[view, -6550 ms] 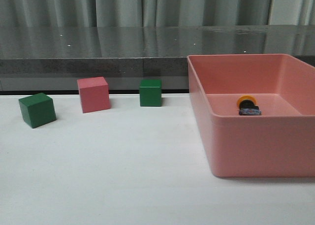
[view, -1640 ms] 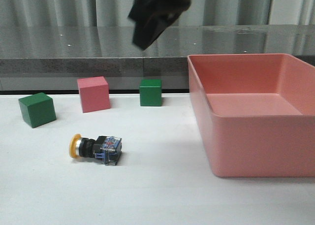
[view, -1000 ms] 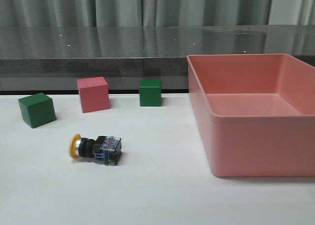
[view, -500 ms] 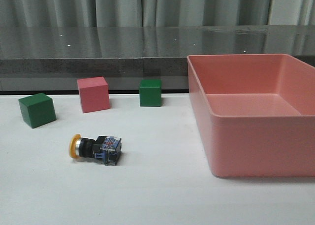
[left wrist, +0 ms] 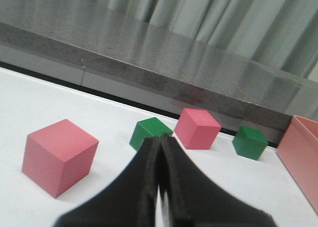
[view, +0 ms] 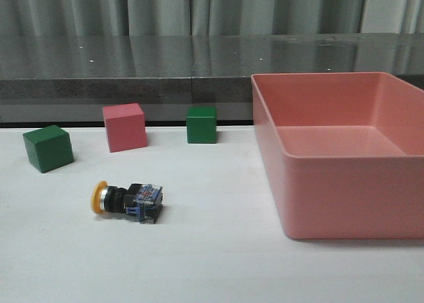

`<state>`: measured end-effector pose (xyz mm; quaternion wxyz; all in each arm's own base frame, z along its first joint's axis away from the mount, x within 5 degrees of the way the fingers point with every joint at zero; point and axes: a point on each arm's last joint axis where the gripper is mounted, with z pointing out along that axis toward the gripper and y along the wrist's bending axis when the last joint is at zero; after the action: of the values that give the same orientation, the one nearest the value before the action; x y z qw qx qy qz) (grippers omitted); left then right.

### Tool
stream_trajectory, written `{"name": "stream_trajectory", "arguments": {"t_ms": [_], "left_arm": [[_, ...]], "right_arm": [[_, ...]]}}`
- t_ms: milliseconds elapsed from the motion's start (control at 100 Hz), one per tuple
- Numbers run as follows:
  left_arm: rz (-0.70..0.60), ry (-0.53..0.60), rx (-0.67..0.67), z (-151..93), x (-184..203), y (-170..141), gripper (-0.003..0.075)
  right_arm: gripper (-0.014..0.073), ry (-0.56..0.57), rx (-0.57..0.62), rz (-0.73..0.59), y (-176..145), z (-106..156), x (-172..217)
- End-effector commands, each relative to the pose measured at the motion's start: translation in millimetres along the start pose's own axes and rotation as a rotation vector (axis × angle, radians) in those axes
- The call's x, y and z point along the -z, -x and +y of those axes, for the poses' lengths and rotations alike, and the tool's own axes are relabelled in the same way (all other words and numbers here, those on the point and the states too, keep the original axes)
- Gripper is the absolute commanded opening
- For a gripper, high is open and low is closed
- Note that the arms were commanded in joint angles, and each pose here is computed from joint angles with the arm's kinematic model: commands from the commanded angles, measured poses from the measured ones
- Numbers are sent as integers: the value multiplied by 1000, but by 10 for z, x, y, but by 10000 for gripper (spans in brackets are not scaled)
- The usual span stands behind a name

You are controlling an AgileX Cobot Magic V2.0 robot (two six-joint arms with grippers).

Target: Place and stand button with both arms

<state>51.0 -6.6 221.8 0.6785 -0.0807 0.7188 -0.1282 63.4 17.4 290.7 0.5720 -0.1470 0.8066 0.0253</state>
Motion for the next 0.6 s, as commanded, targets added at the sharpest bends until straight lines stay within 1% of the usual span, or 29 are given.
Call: {"name": "stream_trajectory", "arguments": {"t_ms": [0,40,100,170,220,290,320,410,460,510,550,560,580,590], "left_arm": [[-45,-62,-60,-151,62,384,-20],[-5,-86,-93,-210,59,500,-20],[61,-115,-107,-287,21,648,-20],[155,-147,-141,-379,-85,811,-20],[231,-168,-181,-441,-215,901,-20],[304,-201,-255,-529,-400,1021,-19],[322,-218,-296,-571,-481,1081,-18],[393,-240,-364,-658,-769,1172,-6],[435,-254,-407,-697,-925,1195,36],[469,-259,-431,-722,-1059,1205,112],[496,-262,-449,-744,-1206,1213,205],[500,-263,-453,-746,-1227,1211,242],[510,-262,-458,-752,-1294,1204,281],[512,-261,-459,-753,-1317,1201,319]], "right_arm": [[-76,-28,-15,-82,127,-32,24],[-76,-28,-15,-82,128,-32,24],[-76,-28,-15,-82,128,-32,24],[-76,-28,-15,-81,127,-32,24],[-76,-28,-15,-81,127,-32,24],[-76,-28,-15,-81,127,-32,24],[-76,-28,-15,-81,127,-32,24],[-76,-28,-15,-81,127,-32,24],[-76,-28,-15,-81,127,-32,24],[-76,-28,-15,-81,127,-32,24],[-76,-28,-15,-81,127,-32,24],[-76,-28,-15,-81,127,-32,24],[-76,-28,-15,-81,127,-32,24],[-76,-28,-15,-81,127,-32,24]]}}
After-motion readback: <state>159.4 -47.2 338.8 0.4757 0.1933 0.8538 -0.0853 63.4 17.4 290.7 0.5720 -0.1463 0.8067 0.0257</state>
